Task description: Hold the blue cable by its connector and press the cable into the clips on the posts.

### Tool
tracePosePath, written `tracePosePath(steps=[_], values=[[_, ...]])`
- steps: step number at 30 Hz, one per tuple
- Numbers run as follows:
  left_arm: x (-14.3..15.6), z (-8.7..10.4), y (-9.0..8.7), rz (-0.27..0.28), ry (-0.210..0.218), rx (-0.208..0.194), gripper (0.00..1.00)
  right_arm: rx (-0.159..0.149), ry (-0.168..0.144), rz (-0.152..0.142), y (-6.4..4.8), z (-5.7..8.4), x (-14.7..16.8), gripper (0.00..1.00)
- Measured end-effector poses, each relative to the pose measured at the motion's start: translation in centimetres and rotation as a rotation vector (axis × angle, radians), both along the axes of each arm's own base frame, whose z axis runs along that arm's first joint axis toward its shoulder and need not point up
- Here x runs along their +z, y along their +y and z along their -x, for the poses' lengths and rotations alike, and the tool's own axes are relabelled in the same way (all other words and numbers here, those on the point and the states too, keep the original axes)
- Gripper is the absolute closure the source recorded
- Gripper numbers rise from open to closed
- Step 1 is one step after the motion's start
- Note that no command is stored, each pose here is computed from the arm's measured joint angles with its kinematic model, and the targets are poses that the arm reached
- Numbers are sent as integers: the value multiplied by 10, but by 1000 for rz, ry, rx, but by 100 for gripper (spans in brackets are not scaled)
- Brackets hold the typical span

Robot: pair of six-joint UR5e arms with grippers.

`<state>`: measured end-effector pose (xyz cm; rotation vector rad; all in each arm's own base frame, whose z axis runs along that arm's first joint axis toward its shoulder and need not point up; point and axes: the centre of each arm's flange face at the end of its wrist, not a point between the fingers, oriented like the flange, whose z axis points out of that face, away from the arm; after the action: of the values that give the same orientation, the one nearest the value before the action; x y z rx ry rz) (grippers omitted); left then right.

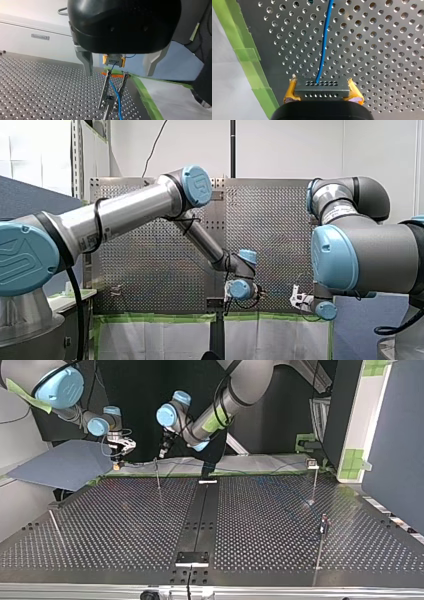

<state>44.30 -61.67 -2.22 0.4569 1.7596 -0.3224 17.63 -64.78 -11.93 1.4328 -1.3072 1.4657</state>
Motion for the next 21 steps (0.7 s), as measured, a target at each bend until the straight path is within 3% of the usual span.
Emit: tracePosePath(steps=[4, 14, 21], values=[[14, 3, 4, -10, -14, 2, 0, -1, -8, 1, 0, 0, 0, 100], [49, 6, 15, 48, -59, 48, 0, -3, -16, 2, -1, 0, 0, 100], [67, 15, 33, 49, -21, 88, 0, -5, -27, -1, 0, -2, 0, 100]])
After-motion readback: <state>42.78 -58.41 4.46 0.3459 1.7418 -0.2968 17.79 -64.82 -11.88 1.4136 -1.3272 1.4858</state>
